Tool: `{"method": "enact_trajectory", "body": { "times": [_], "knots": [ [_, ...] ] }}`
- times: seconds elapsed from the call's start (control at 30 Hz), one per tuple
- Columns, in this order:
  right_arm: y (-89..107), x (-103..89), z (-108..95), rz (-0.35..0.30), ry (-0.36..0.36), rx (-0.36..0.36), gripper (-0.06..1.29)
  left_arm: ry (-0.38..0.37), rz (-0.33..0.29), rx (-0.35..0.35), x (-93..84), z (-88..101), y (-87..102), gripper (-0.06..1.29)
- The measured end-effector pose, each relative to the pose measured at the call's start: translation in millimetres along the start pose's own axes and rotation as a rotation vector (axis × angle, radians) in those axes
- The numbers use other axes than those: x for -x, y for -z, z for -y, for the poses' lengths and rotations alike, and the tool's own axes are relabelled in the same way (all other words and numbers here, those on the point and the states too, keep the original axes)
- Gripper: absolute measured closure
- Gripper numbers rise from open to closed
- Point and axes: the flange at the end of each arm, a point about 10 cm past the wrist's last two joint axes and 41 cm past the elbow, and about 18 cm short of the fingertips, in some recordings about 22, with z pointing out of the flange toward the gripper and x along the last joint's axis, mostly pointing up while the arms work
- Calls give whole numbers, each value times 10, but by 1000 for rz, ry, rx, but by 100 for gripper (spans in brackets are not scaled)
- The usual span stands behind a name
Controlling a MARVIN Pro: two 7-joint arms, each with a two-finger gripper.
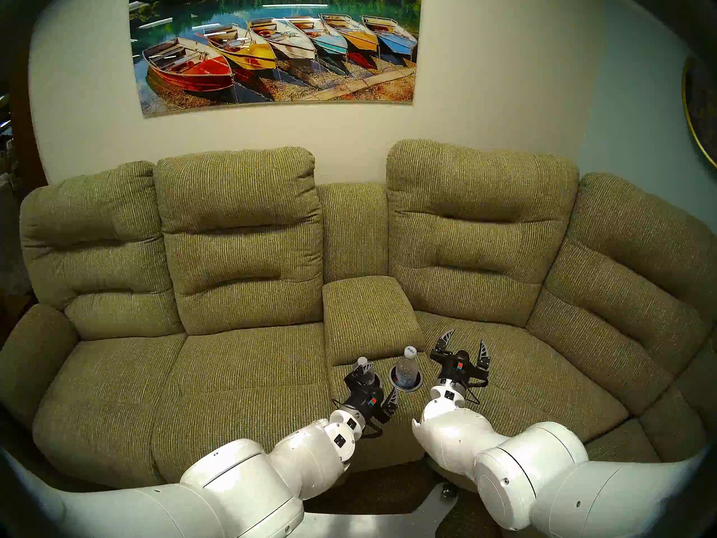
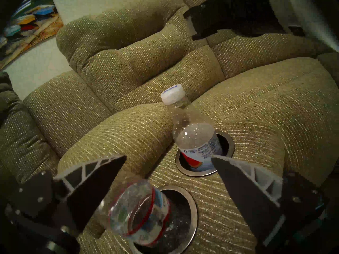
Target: Put bottles into cup holders
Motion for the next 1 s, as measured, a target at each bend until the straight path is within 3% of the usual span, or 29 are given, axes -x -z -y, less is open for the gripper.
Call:
{"method": "enact_trajectory", "body": {
  "times": [0.23, 0.47, 0.73, 1.0],
  "knots": [
    [0, 0, 0, 0, 0, 0, 3, 21, -145, -19, -115, -32, 72, -3],
    [0, 0, -1, 0, 0, 0, 3, 49, -213, 4, -85, -175, 255, -3],
    [-2, 0, -2, 0, 0, 0, 3, 68, -142, 46, 331, -416, 810, -3],
    [-130, -24, -138, -21, 23, -3, 3, 65, -71, 55, 646, -471, 1251, -3]
  ]
}}
